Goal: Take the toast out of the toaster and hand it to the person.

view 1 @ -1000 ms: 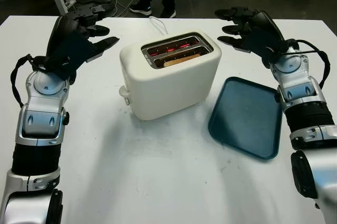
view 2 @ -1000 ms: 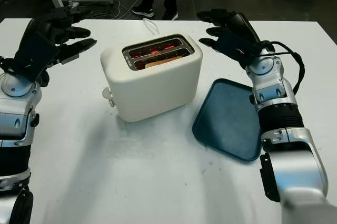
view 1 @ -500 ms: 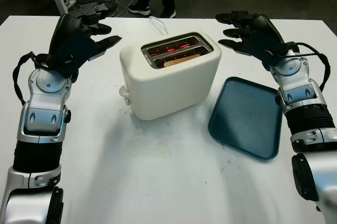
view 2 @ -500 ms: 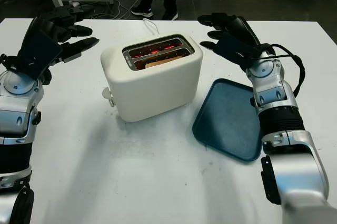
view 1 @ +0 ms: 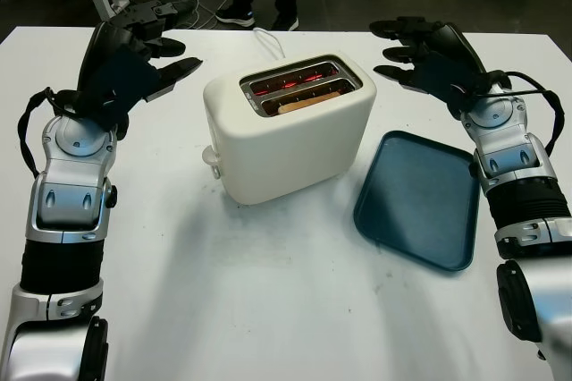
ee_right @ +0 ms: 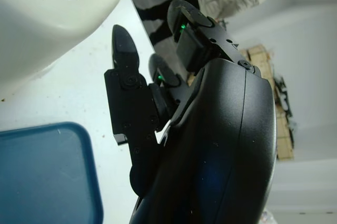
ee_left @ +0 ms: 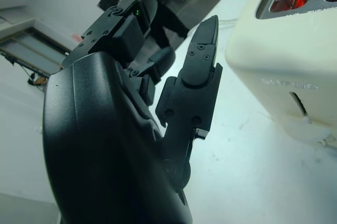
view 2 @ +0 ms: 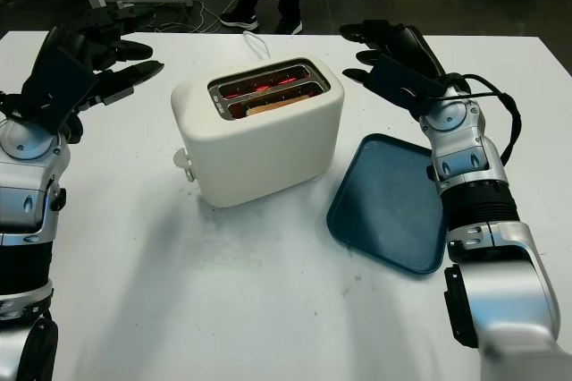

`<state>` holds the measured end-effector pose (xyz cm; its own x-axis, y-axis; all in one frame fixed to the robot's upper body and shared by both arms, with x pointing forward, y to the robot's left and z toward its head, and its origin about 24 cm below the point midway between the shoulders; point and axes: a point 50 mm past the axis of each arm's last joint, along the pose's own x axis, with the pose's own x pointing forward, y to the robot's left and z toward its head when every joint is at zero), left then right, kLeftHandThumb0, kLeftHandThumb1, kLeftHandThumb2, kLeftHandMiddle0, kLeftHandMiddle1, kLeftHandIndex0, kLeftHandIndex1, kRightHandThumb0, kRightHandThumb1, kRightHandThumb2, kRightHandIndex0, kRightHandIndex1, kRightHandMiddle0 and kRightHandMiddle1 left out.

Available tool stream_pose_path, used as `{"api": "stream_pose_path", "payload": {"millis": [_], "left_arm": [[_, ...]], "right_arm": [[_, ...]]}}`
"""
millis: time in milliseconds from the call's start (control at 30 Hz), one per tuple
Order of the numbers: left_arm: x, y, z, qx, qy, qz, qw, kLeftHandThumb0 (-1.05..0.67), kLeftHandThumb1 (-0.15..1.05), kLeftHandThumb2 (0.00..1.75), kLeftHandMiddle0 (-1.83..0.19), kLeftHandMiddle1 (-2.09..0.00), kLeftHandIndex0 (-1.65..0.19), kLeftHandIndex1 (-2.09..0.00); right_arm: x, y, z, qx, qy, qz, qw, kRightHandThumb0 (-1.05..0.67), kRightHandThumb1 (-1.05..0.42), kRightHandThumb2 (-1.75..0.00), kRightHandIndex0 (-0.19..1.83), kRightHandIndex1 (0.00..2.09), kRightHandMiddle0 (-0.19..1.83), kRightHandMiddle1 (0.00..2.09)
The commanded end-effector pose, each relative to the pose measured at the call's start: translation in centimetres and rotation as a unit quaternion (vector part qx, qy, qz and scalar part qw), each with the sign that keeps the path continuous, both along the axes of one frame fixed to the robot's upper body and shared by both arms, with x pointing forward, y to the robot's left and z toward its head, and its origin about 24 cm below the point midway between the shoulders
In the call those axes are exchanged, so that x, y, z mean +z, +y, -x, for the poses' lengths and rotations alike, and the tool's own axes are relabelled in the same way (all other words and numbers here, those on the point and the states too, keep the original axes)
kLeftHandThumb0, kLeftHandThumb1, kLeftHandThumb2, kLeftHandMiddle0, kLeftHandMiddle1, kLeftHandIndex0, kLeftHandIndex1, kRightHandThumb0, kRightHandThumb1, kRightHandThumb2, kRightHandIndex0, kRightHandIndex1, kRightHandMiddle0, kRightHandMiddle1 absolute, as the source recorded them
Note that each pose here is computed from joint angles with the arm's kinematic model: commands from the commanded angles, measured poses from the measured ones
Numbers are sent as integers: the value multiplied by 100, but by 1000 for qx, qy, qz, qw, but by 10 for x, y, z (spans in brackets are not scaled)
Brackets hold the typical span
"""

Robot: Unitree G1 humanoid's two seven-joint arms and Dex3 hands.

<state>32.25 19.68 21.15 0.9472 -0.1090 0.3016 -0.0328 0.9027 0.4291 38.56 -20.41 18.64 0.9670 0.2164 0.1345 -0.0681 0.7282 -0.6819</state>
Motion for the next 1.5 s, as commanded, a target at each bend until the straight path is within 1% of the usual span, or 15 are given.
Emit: {"api": "stream_pose_path", "payload": {"millis": [0, 400, 700, 900, 1033, 1233, 1467], "left_arm": [[7, -1, 1, -1, -12, 0, 1000, -25, 92, 7, -32, -87, -58, -6], [5, -2, 2, -4, -14, -8, 1000, -23, 92, 7, -33, -87, -59, -6], [6, -3, 2, -8, -19, -15, 1000, -26, 92, 7, -34, -84, -60, -6], [7, -5, 0, -11, -23, -15, 1000, -26, 92, 6, -36, -83, -60, -7], [7, -5, 0, -13, -22, -22, 999, -27, 92, 6, -36, -83, -60, -6], [6, -5, 0, -13, -21, -20, 999, -27, 92, 6, -36, -82, -60, -6], [7, -5, -1, -13, -23, -25, 999, -27, 92, 6, -37, -81, -60, -6]], "right_arm": [[2, 0, 0, -2, -7, -14, 1000, -21, -92, -11, 69, 1, 60, 1], [4, 0, -1, -2, -4, -14, 1000, -22, -92, -13, 70, 0, 60, 0], [3, 1, 0, 0, -6, -4, 1000, -28, -92, -11, 71, 1, 60, 0], [2, -1, 0, -5, -4, -2, 1000, -25, -92, -10, 72, 1, 61, 1], [0, -1, 0, -2, 0, 6, 1000, -27, -92, -11, 71, 0, 61, 0], [0, 1, 1, 7, 5, -8, 1000, -26, -92, -12, 69, 0, 59, 0], [2, 1, 1, 4, 4, -2, 1000, -26, -92, -14, 70, 1, 60, 0]]}}
